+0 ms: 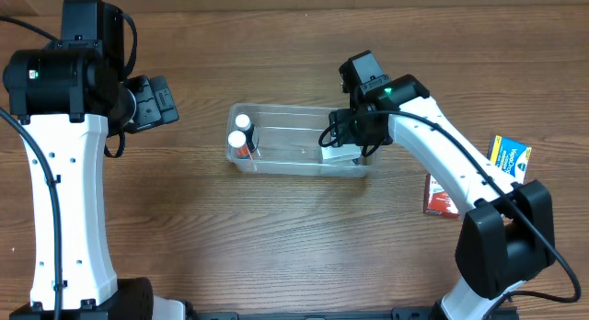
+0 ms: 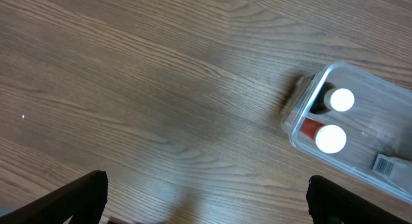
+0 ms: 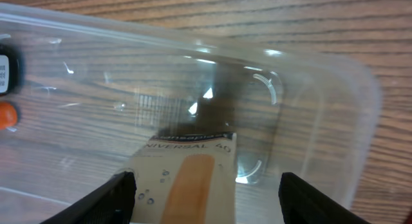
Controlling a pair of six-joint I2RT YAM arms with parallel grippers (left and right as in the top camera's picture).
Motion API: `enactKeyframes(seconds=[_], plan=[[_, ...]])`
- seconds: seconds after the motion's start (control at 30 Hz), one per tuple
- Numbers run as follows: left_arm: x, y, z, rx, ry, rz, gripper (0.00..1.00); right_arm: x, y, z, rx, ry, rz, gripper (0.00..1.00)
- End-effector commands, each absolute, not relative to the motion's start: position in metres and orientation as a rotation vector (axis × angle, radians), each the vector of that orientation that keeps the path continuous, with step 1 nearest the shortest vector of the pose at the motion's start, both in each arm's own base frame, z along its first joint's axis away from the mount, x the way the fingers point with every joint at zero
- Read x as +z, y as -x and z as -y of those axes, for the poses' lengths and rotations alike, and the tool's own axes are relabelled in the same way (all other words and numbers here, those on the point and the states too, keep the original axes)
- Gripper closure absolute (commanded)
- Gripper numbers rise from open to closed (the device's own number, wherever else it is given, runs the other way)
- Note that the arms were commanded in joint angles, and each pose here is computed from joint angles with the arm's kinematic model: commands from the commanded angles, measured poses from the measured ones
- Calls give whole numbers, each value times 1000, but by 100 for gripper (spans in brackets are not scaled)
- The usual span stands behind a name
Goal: Pack container
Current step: 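Lower the Hansaplast box upright into the container's right end, release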
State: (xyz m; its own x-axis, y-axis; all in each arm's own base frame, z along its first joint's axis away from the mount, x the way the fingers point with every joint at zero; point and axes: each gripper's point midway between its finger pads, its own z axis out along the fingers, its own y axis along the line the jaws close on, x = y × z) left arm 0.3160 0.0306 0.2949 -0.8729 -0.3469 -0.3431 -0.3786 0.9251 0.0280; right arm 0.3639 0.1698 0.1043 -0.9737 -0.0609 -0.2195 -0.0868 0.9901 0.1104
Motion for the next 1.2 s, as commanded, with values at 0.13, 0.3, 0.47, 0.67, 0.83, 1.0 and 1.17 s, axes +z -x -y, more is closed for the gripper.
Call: enactKeyframes(seconds=[0.13,0.3,0.47,0.67,0.83,1.0,1.17], plan=[[296,-316,-31,129,528,-2748,0,211,-368,-168,268,115,-2683,27],[297,-317,-31,128,528,-2745,0,193,-311,-164,278,177,-2894,32],[297,-317,-31,128,528,-2745,0,162,-282,-178,244,285,-2985,63],[296,-316,-31,129,528,-2747,0,136,-275,-188,248,296,-2993,79],[296,-317,-31,129,528,-2746,0,124,-281,-191,263,296,-2968,79],[296,-316,-31,129,528,-2747,0,121,-289,-196,276,300,-2945,79],[296,-316,-31,129,528,-2747,0,109,-291,-197,260,301,-2972,79]])
